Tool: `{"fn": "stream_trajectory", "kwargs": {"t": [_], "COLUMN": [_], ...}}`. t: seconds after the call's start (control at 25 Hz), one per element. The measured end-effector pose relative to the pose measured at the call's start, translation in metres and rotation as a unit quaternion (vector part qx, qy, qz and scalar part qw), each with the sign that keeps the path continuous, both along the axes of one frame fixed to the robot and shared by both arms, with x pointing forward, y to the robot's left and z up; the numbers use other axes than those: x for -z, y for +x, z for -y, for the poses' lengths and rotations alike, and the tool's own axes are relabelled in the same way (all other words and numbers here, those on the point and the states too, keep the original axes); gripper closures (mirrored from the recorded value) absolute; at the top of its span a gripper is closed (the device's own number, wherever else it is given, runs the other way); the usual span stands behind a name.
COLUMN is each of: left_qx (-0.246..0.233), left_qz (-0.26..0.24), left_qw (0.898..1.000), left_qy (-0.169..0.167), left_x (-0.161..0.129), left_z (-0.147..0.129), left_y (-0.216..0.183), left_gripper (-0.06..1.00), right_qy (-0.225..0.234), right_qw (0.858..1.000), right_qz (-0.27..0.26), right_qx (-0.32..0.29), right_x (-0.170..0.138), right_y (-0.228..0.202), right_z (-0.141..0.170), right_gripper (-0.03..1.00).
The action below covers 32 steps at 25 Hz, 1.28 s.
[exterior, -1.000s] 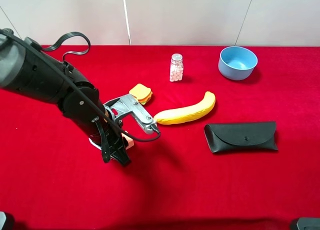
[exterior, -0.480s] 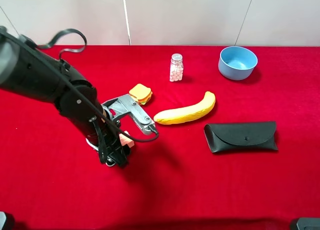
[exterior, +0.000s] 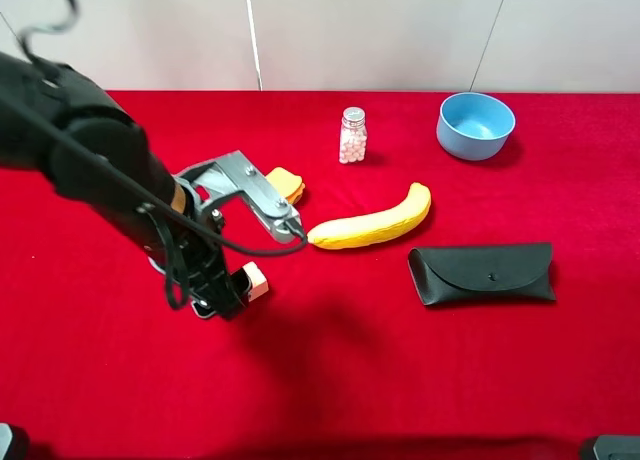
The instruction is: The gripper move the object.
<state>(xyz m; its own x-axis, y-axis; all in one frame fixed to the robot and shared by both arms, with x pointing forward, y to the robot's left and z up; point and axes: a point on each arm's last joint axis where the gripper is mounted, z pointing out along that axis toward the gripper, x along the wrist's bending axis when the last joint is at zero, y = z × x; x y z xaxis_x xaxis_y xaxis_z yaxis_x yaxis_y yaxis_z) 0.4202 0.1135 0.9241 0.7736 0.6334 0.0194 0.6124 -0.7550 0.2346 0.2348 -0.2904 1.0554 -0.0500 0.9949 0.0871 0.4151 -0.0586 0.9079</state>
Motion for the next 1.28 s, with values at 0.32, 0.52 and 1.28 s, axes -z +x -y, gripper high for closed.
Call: {"fn": "stream_trajectory", "kwargs": {"t": [0.32,0.52,1.28], "left_qx": [-0.004,-0.021,-0.165], "left_qz": [0.043,0.064,0.068], "left_qw": [0.998,0.995,0.984], "left_qy": [-0.047,-0.072,-0.012], "left_x": [-0.048,-0.078,-0.137], "left_z": [-0.012,-0.025,-0.110], "left_y": [-0.011,-0.023,-0.084], "left_gripper": [0.03,-0.04,-0.05], "right_qy": [0.000,0.000,0.000], "right_qw": [1.000,1.000,1.000], "right_qz": [0.000,0.000,0.000], "right_qx": [0.000,0.000,0.000], "right_x": [0.000,0.000,0.000], "right_y": [0.000,0.000,0.000], "right_z": [0.000,0.000,0.000], "right_gripper": [0.27,0.27,0.27]}}
